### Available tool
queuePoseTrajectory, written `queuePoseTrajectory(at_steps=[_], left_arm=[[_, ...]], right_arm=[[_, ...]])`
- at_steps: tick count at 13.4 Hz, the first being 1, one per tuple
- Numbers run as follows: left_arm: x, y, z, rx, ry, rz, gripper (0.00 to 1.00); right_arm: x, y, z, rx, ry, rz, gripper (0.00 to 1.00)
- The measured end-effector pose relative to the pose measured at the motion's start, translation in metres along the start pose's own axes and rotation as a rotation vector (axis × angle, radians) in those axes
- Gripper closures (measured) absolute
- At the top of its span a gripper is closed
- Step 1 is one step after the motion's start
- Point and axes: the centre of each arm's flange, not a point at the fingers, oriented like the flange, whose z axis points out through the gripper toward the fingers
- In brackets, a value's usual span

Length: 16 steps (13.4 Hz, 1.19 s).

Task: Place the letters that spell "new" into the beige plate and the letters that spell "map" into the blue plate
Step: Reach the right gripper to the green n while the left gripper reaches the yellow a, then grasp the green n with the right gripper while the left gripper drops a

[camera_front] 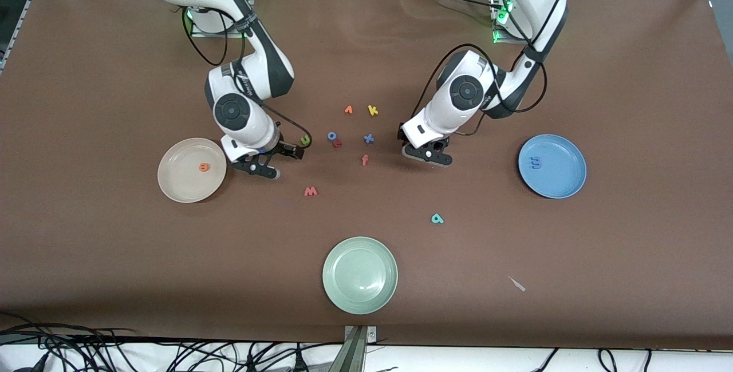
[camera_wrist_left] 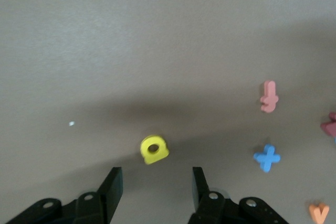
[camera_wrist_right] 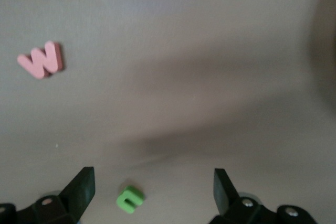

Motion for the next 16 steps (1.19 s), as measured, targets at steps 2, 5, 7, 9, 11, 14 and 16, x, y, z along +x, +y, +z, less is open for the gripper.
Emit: queuePoseTrajectory(at_steps=[2, 5, 7, 9, 11, 14, 16], left_arm=[[0.0, -0.003, 0.015, -0.001, 0.005, -0.006, 0.38], [0.0, -0.006, 0.029, 0.011, 0.002, -0.007, 0.38], [-0.001, -0.003, 0.029, 0.011, 0.002, -0.002, 0.39], [-0.003, -0.001, 0.033, 0.014, -0.001, 0.003, 0.4], [-0.004, -0.001, 0.038, 0.021, -0.003, 0.006, 0.4], [-0.005, -0.003, 0.043, 0.031, -0.006, 0.005, 0.43], [-0.004, -0.005, 0.043, 0.037, -0.003, 0.007, 0.51]], right_arm=[[-0.017, -0.003, 0.014, 0.022, 0.017, 0.038, 0.0], [-0.05, -0.003, 0.038, 0.054, 0.037, 0.059, 0.0], [-0.062, -0.003, 0.048, 0.069, 0.05, 0.054, 0.0], [-0.066, -0.003, 0.051, 0.069, 0.051, 0.049, 0.01], [-0.068, -0.004, 0.053, 0.071, 0.053, 0.045, 0.05], [-0.073, -0.008, 0.056, 0.073, 0.056, 0.049, 0.18], [-0.074, -0.009, 0.056, 0.075, 0.058, 0.053, 0.24]])
